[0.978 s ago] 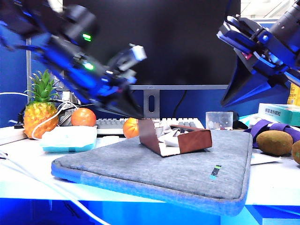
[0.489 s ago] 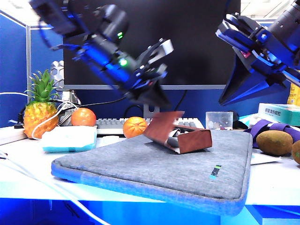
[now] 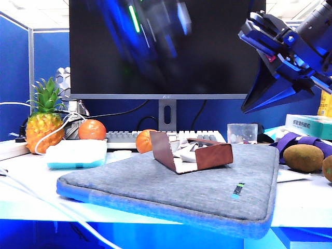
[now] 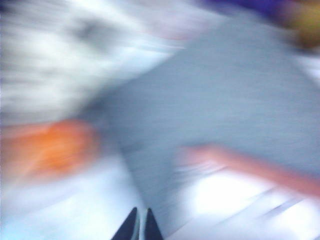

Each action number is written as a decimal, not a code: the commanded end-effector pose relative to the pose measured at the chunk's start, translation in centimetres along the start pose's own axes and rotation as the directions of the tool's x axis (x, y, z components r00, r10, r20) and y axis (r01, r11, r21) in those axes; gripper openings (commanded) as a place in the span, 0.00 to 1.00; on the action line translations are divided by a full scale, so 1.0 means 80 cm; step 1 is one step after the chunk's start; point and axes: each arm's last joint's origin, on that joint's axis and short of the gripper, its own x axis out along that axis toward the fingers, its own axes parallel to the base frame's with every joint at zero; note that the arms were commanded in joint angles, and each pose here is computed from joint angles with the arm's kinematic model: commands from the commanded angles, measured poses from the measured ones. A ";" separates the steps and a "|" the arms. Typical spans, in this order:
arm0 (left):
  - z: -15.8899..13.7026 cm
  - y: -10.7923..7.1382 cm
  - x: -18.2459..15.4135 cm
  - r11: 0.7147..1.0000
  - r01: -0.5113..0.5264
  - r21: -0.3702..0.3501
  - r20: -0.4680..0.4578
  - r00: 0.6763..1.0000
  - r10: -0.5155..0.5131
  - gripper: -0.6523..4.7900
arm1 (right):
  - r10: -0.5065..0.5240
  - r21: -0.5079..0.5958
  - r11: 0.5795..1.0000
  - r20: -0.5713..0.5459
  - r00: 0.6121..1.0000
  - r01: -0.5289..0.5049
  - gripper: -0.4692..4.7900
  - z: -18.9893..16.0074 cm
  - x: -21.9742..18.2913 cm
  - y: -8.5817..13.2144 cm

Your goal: Close the glasses case.

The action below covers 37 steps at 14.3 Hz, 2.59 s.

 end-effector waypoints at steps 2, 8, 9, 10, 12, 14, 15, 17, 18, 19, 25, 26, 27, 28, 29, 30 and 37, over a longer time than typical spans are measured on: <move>-0.040 0.010 -0.020 0.989 0.106 -0.108 -0.297 0.946 -0.133 0.16 | 0.009 -0.036 0.999 0.020 1.000 -0.008 0.08 0.004 -0.001 0.002; -0.078 -0.008 0.061 0.946 0.260 -0.192 -0.399 0.860 -0.318 0.16 | 0.003 -0.035 0.999 -0.001 1.000 -0.003 0.08 0.001 -0.001 0.001; -0.087 -0.012 0.076 0.940 0.272 -0.205 -0.428 0.839 -0.335 0.16 | 0.001 -0.041 0.999 -0.010 1.000 -0.001 0.08 0.000 -0.001 0.001; -0.091 -0.015 0.086 0.928 0.300 -0.220 -0.418 0.831 -0.368 0.16 | 0.001 -0.052 0.999 -0.009 1.000 -0.001 0.08 0.000 -0.001 0.001; -0.083 -0.025 0.097 0.886 0.400 -0.235 -0.310 0.833 -0.458 0.16 | -0.002 -0.057 0.998 -0.008 1.000 0.002 0.08 0.000 -0.001 0.001; -0.066 -0.037 0.103 0.875 0.447 -0.188 -0.206 0.853 -0.480 0.16 | -0.003 -0.059 0.998 -0.008 1.000 0.002 0.08 0.000 -0.001 0.001; -0.055 -0.044 0.106 0.869 0.468 -0.158 -0.145 0.860 -0.489 0.16 | -0.003 -0.061 0.998 -0.008 1.000 0.003 0.08 0.000 -0.001 0.001; -0.039 -0.056 0.114 0.882 0.461 -0.095 -0.060 0.882 -0.467 0.16 | -0.015 -0.063 0.998 -0.004 1.000 0.015 0.08 0.000 -0.001 0.000; -0.032 -0.063 0.124 0.890 0.449 -0.082 -0.012 0.892 -0.451 0.16 | -0.027 -0.069 0.997 -0.003 1.000 0.027 0.08 0.000 -0.001 0.000; -0.026 -0.064 0.129 0.905 0.416 -0.088 0.024 0.909 -0.415 0.16 | -0.026 -0.078 0.997 -0.004 1.000 0.026 0.08 0.000 -0.001 0.000; 0.031 -0.037 0.041 0.988 0.150 -0.016 0.183 0.972 -0.145 0.16 | -0.059 -0.076 0.995 0.106 0.993 0.067 0.08 0.024 -0.010 -0.015; 0.044 -0.028 0.004 0.997 0.081 -0.014 0.228 0.971 -0.076 0.17 | -0.081 -0.063 0.994 0.149 0.985 0.092 0.08 0.035 -0.020 -0.021; 0.054 -0.016 -0.044 1.000 0.003 -0.030 0.264 0.965 0.005 0.17 | -0.102 -0.059 0.991 0.218 0.971 0.117 0.08 0.049 -0.037 -0.026; 0.054 -0.006 -0.080 0.999 -0.018 -0.042 0.283 0.959 0.030 0.17 | -0.108 -0.059 0.990 0.287 0.952 0.131 0.08 0.056 -0.053 -0.026; 0.048 0.002 -0.110 0.997 -0.041 -0.058 0.277 0.959 0.056 0.17 | -0.110 -0.068 0.987 0.357 0.928 0.143 0.08 0.061 -0.072 -0.025; 0.035 0.013 -0.138 0.994 -0.072 -0.080 0.267 0.960 0.090 0.17 | -0.104 -0.094 0.983 0.425 0.899 0.158 0.08 0.065 -0.091 -0.020; -0.114 -0.006 -0.306 0.881 -0.393 -0.264 0.265 0.848 0.458 0.22 | -0.055 -0.214 0.949 0.606 0.794 0.230 0.08 0.059 -0.161 0.006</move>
